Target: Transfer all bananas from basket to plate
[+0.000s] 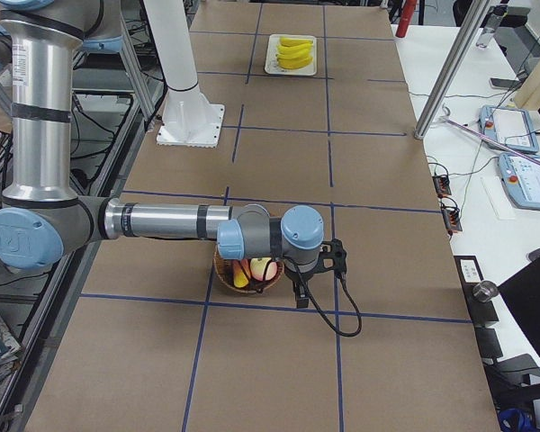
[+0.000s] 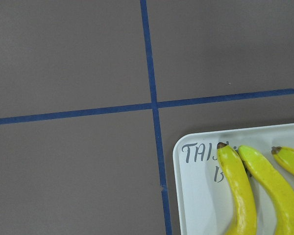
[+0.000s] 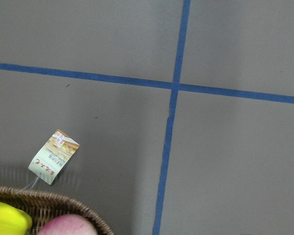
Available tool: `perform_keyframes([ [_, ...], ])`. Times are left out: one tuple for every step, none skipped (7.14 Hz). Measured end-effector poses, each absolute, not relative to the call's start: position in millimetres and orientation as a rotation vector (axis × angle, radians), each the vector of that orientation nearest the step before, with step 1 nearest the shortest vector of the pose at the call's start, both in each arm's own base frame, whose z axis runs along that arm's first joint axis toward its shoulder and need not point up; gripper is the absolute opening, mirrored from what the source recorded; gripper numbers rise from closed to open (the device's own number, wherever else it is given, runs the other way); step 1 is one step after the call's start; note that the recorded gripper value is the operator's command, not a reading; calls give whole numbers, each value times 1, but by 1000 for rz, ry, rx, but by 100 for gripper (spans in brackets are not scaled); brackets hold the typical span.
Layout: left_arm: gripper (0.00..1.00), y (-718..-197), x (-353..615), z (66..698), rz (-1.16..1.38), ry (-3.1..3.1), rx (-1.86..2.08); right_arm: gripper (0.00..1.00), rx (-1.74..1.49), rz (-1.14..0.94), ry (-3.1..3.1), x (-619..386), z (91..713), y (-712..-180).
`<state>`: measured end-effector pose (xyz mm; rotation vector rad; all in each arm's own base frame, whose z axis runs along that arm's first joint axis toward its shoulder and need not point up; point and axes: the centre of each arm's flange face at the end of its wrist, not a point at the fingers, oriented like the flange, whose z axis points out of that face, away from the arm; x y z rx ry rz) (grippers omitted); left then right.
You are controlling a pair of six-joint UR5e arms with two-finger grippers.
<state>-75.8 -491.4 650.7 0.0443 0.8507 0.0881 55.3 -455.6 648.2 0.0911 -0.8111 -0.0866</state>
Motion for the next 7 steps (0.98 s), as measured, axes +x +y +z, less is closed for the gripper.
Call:
perform_keyframes([
  [100, -488, -76, 655, 84, 851, 37, 100, 88, -58, -812, 71, 660, -452],
  [100, -486, -76, 656, 81, 852, 34, 100, 92, -41, -814, 86, 670, -447],
  [100, -486, -75, 658, 79, 853, 31, 100, 94, -27, -821, 95, 674, -444],
  [100, -485, -75, 659, 78, 853, 28, 100, 94, -15, -831, 100, 673, -443],
  [100, -485, -75, 661, 76, 854, 23, 100, 86, -3, -838, 102, 668, -444],
  [100, -484, -75, 664, 73, 856, 18, 100, 75, 7, -845, 103, 660, -445],
  [100, -484, -75, 665, 72, 857, 15, 100, 70, 12, -858, 103, 655, -445],
])
